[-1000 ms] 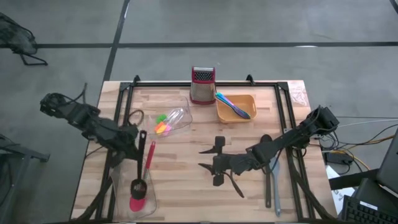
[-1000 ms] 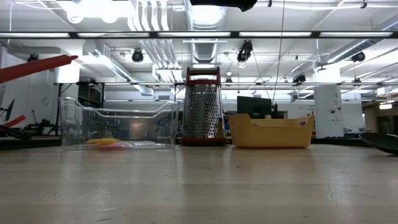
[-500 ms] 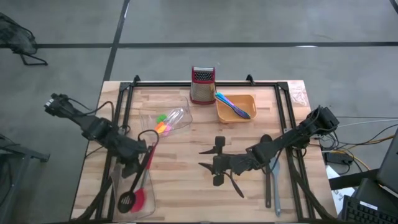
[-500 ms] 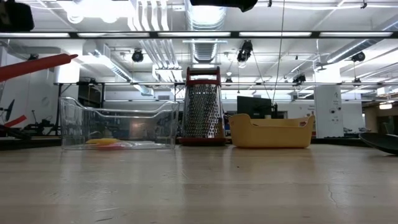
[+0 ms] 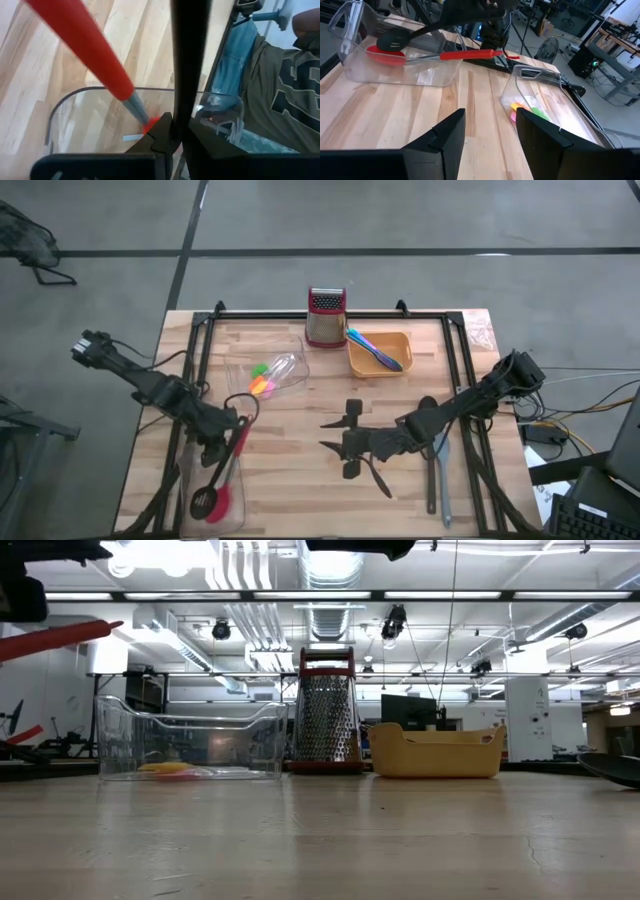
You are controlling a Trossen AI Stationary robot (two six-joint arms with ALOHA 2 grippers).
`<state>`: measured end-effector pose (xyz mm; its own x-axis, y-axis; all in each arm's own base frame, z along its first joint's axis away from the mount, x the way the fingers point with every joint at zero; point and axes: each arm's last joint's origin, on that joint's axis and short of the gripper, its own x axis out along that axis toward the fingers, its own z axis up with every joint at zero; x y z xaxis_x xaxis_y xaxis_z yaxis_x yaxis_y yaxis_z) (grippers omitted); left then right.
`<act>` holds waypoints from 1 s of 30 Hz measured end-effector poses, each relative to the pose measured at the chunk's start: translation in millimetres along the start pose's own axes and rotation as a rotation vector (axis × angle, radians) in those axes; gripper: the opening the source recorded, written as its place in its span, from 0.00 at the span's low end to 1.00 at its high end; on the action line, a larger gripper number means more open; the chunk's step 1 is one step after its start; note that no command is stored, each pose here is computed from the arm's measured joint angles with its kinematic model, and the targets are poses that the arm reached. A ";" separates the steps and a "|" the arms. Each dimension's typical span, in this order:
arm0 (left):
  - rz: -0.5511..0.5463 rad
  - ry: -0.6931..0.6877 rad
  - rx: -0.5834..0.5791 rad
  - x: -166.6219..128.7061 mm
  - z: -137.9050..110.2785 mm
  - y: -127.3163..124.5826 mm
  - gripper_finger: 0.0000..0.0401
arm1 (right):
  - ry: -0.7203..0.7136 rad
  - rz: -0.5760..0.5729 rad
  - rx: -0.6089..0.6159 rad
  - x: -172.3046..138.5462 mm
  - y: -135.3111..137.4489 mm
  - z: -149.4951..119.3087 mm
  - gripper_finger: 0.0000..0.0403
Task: Pick & Place Kitchen Items
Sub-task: Put the black slotted serving spoon into the bottom transparent bin, then put the black serving spoon into the bottom transparent bin
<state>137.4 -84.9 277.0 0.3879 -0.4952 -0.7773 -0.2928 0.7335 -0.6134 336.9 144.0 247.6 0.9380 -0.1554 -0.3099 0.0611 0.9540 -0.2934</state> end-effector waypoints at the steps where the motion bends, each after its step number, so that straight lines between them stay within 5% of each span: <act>1: 0.004 0.002 -0.002 0.9 -0.2 0.9 0.09 | 0.001 0.000 0.004 0.0 0.0 -0.1 0.44; 14: 0.041 -0.033 0.016 4.4 -0.1 5.2 0.21 | 0.027 0.002 0.005 0.0 0.1 -3.0 0.49; 23: 0.028 -0.014 0.034 4.4 -0.6 4.7 0.39 | 0.035 0.002 0.018 0.2 0.1 -3.9 0.45; 30: 0.017 -0.020 0.045 1.7 -0.3 2.8 0.43 | 0.038 0.001 0.017 0.4 -0.3 -4.2 0.42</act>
<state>137.0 -83.7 273.9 0.4005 -0.4732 -0.7846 -0.2598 0.7625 -0.5925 335.9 142.5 243.7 0.9245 -0.1642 -0.3441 0.0666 0.9582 -0.2782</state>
